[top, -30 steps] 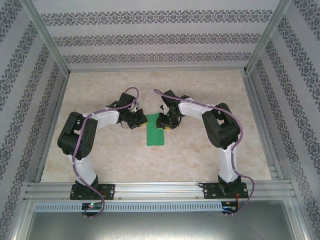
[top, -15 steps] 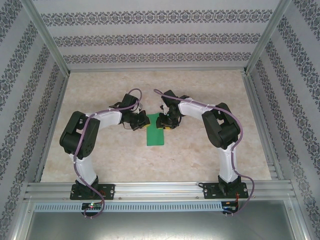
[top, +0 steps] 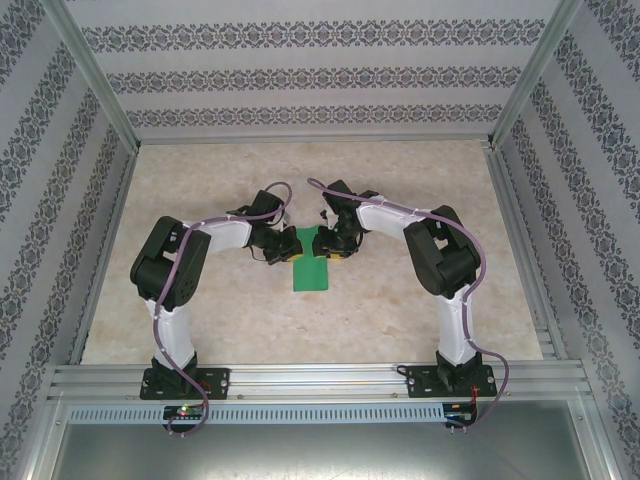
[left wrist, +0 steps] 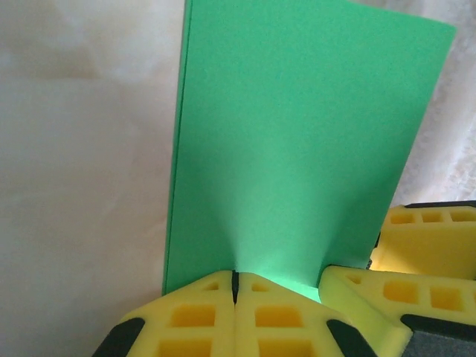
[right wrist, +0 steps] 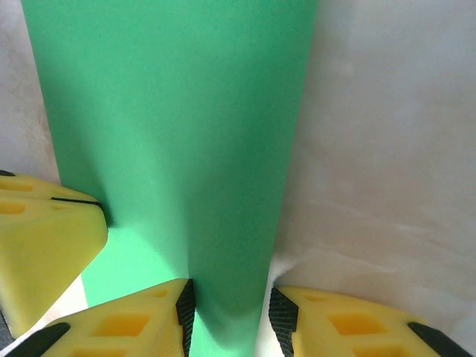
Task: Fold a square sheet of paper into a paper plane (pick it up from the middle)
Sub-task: Hold the square sheet of paper at the center of the table.
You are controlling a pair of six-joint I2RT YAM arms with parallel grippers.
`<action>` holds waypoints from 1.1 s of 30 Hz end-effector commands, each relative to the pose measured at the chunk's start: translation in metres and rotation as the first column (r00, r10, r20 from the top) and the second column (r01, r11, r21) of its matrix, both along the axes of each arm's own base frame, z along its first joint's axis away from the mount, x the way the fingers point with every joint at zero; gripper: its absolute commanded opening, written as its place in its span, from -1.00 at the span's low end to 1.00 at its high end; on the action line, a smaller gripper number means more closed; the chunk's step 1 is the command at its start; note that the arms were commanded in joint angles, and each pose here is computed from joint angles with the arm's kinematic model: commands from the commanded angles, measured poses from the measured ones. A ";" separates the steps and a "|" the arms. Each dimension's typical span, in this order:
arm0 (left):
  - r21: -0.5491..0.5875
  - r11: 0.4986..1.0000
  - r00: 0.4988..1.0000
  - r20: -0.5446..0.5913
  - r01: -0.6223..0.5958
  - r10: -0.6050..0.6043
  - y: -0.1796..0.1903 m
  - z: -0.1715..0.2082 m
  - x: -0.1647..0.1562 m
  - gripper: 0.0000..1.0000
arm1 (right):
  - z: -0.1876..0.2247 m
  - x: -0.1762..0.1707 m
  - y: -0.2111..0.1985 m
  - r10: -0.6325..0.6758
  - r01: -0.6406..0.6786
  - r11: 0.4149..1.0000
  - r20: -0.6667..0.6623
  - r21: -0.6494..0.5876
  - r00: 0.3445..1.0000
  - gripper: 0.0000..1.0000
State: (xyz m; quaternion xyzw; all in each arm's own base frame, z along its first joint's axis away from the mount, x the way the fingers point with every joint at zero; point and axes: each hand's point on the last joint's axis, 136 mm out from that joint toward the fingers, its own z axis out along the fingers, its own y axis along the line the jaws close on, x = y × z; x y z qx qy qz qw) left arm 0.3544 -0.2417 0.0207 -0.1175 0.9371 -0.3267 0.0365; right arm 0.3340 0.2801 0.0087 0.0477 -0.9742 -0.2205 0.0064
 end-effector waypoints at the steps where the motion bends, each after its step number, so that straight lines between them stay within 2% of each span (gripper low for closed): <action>1: 0.096 0.995 0.998 -0.063 0.034 -0.028 0.009 -0.024 -0.015 -1.00 | -0.083 -0.035 -0.045 -0.012 -0.018 0.970 -0.119 -0.243 0.993 -0.22; 5: 0.129 0.991 0.993 -0.113 0.041 -0.026 0.017 -0.039 -0.029 -1.00 | -0.068 -0.030 -0.039 -0.021 0.002 0.979 -0.092 -0.202 0.996 -0.21; 9: 0.152 0.987 0.988 -0.154 0.046 -0.023 0.025 -0.053 -0.044 -1.00 | -0.024 -0.019 -0.028 -0.052 0.051 0.993 -0.009 -0.103 0.999 -0.16; 14: 0.181 0.982 0.983 -0.182 0.055 -0.021 0.033 -0.067 -0.058 -1.00 | 0.045 -0.005 -0.028 -0.164 0.160 0.986 0.149 0.042 0.975 0.13; 18: 0.208 0.976 0.979 -0.202 0.064 -0.021 0.041 -0.074 -0.068 -1.00 | 0.071 -0.004 -0.023 -0.225 0.202 0.972 0.235 0.121 0.946 0.11; 21: 0.220 0.973 0.978 -0.208 0.075 -0.028 0.043 -0.076 -0.071 -1.00 | 0.078 -0.004 -0.006 -0.230 0.192 0.967 0.242 0.170 0.943 -0.15; 28: 0.257 0.963 0.981 -0.192 0.077 -0.027 0.048 -0.078 -0.066 -1.00 | 0.060 0.005 0.031 -0.199 0.165 0.970 0.195 0.177 0.960 -1.00; 33: 0.263 0.962 0.980 -0.196 0.073 -0.021 0.049 -0.082 -0.066 -1.00 | 0.054 0.011 0.044 -0.185 0.150 0.971 0.179 0.188 0.966 -1.00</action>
